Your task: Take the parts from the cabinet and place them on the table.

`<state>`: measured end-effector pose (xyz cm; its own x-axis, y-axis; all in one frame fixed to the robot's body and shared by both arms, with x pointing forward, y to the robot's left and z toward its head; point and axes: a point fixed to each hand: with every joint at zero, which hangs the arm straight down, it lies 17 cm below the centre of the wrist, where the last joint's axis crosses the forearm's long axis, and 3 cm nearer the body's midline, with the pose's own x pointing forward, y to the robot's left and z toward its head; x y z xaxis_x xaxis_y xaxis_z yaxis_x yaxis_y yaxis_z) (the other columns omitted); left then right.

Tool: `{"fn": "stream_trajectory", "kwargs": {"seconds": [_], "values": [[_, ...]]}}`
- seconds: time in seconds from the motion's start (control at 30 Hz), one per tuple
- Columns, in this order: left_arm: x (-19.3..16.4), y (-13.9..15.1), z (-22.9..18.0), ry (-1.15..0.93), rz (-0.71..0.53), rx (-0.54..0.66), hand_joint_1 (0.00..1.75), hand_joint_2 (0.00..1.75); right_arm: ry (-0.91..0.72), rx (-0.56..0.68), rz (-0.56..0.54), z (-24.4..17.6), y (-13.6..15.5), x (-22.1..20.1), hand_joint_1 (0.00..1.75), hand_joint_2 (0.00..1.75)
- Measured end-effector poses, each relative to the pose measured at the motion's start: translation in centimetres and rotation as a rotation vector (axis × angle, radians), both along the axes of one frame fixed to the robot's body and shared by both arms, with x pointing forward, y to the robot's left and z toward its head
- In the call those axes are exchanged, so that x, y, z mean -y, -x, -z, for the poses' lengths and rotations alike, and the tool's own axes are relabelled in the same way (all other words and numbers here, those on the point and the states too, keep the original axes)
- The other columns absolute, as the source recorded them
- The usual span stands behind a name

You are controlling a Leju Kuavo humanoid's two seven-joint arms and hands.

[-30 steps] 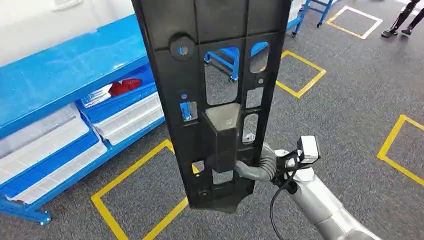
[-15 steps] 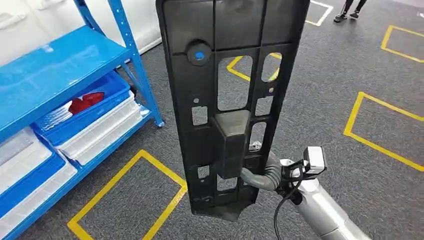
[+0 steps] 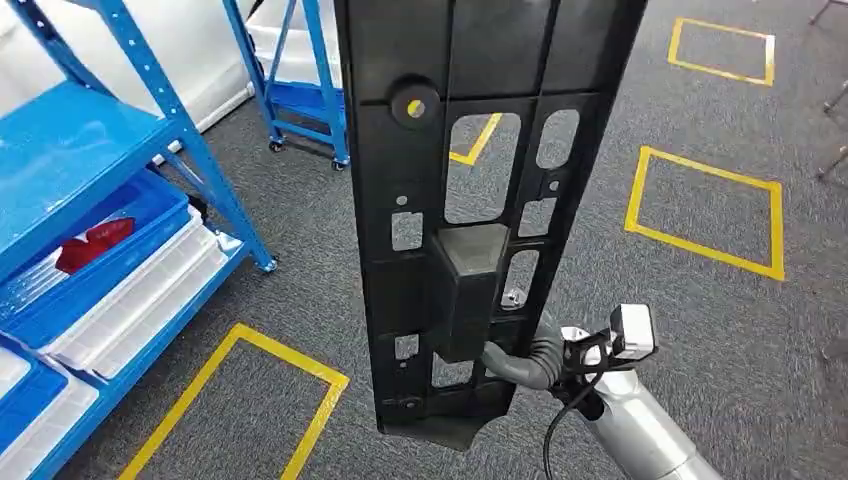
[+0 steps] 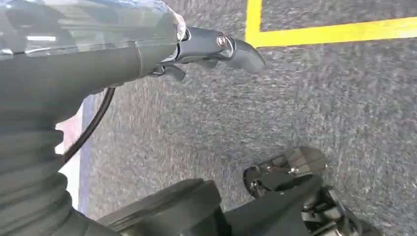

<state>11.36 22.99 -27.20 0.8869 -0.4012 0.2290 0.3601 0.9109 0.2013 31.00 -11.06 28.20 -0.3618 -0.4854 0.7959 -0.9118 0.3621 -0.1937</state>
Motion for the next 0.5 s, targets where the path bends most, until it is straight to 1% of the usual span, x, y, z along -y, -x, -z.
{"fn": "stream_trajectory", "kwargs": {"seconds": [0.27, 0.37, 0.5], "values": [[0.28, -0.23, -0.07, 0.002, 0.011, 0.003, 0.00, 1.75, 0.002, 0.001, 0.007, 0.10, 0.22, 0.31, 1.75, 1.75], [0.37, -0.77, -0.17, 0.004, 0.020, 0.008, 0.00, 1.75, 0.002, -0.004, 0.012, 0.31, 0.35, 0.28, 1.75, 1.75], [-0.01, -0.41, -0.07, -0.003, 0.023, 0.001, 0.00, 1.75, 0.001, 0.003, 0.010, 0.13, 0.59, 0.28, 1.75, 1.75]]}}
